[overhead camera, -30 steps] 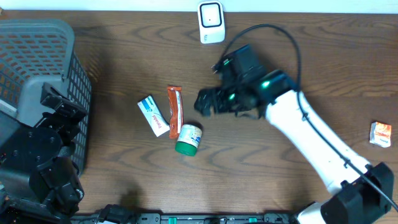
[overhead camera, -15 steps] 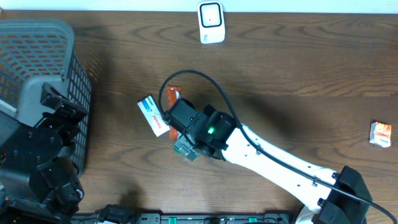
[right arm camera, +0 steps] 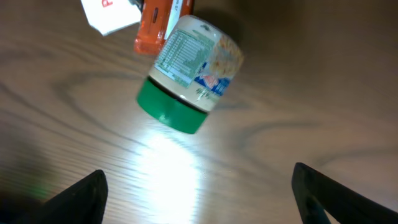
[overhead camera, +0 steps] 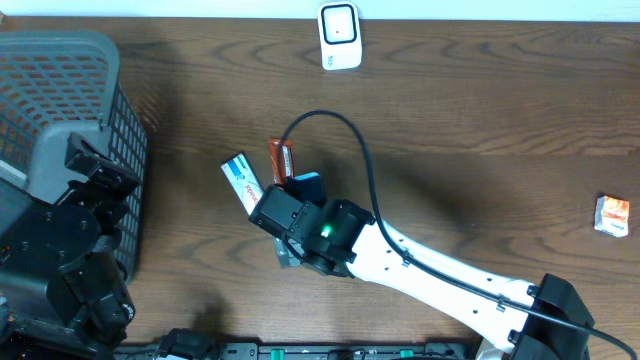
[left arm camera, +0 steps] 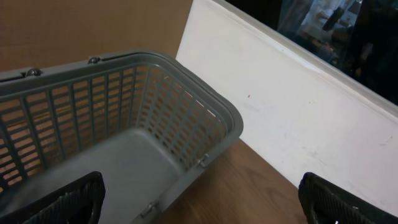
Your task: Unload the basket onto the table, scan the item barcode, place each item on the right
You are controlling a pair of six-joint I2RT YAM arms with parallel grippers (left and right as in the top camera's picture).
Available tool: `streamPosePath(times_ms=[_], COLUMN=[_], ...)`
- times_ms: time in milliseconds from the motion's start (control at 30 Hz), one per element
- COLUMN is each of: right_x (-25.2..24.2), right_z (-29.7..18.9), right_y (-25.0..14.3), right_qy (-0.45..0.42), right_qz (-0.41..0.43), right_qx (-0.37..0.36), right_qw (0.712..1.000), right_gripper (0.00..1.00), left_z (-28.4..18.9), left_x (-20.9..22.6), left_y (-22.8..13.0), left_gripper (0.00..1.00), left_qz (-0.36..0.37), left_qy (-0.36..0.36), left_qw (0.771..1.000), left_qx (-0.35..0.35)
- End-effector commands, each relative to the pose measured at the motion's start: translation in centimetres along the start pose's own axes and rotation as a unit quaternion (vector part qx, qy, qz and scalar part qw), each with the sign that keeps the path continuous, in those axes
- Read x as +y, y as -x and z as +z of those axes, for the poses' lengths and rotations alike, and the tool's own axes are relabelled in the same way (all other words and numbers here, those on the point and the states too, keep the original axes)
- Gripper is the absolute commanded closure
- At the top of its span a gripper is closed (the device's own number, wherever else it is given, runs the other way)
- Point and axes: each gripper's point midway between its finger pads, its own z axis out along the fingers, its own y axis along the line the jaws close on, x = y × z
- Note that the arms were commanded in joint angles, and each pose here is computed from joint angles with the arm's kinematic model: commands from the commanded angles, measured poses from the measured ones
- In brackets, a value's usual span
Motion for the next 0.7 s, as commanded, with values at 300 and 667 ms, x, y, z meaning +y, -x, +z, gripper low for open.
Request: streamPosePath(times_ms=[300, 667], right_x=[2.2, 1.9], right_z=[5.2, 7.2], right_y=[-2.7, -1.2], right_qy=[-0.011, -0.028], right_qz=[0.251, 0.270], right_qx=[0.087, 0.043], right_qw=[0.964, 0.962], right_gripper=[0.07, 0.10], left_z=[0.1, 0.1], left_x=[0.3, 0.3], left_y=[0.1, 0.1], left_gripper=[0.00, 0.00], left_qz=[0.008, 0.008], left_qy=[0.008, 0.008], left_qw=[1.000, 1.000], left_qx=[-0.004, -0.004])
